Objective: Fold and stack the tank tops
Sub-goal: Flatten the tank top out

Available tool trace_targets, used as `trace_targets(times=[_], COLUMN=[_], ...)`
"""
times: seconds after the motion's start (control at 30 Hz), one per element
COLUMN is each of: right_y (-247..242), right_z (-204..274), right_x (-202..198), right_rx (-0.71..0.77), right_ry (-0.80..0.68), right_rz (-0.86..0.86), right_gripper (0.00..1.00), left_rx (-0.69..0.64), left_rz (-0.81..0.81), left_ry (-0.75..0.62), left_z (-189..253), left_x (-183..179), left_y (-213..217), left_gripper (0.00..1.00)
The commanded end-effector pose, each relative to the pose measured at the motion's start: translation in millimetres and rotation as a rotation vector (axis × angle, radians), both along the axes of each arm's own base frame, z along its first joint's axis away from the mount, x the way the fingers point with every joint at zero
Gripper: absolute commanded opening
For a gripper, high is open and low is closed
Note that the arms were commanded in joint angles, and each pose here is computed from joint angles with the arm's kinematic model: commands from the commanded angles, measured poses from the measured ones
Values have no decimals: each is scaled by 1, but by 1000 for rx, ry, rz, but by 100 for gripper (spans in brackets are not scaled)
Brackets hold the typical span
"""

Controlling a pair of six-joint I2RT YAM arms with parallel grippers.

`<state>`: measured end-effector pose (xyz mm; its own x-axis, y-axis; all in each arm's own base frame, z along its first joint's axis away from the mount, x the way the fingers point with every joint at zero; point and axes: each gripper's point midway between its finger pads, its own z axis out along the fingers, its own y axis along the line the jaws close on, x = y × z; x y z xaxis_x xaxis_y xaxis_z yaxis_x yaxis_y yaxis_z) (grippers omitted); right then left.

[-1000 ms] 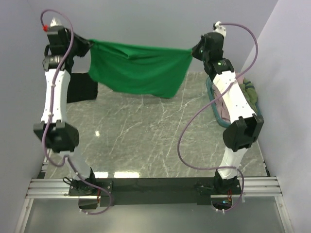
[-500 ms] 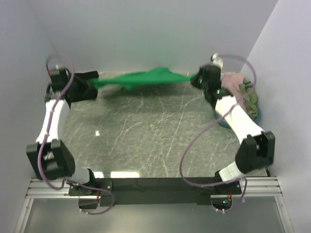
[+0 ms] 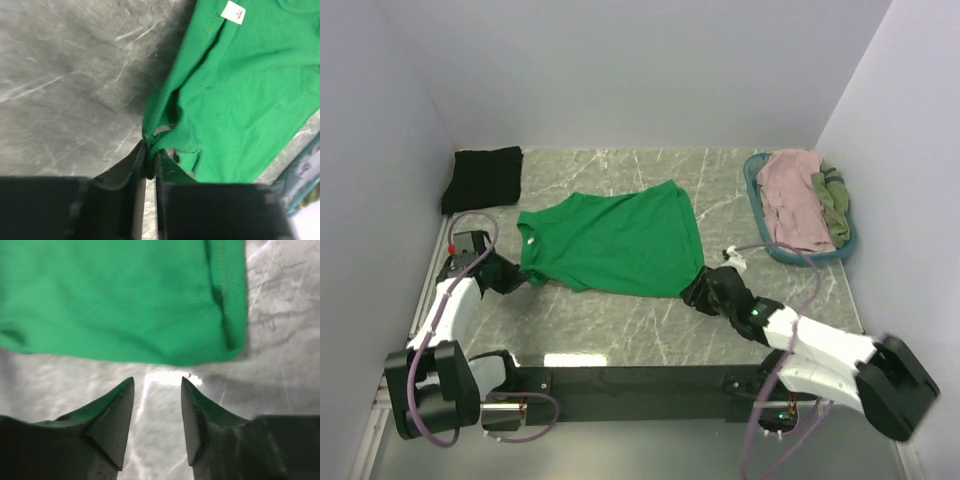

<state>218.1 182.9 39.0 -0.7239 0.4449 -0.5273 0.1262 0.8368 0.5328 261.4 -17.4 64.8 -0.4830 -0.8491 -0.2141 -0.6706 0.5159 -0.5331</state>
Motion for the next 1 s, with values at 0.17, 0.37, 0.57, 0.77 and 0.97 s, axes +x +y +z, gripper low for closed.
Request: trace_targets(times=[0.17,0.37,0.57,0.77,0.97], right_y=[-46,-30,-13,-18,-21], right_z=[63,47,21,6,-6], right_x=[11,39,46,53,56], right_rx=[-73,-343,-402,-449,-438], right_ry=[-212,-111,-28,9,64], right_rz=[-176,-31,58,52,14], right_gripper=[58,56,51,47,45], left_rx=[133,176,208,123,103], left_rz=[-14,-21,-40,-51,-58], left_ry=[-93,-75,-33,-15,-21], left_z=[47,54,49,34,27], left_x=[18,20,16,16,16], left_y=[21,29,33,17,13], left_gripper=[26,28,28,43,53])
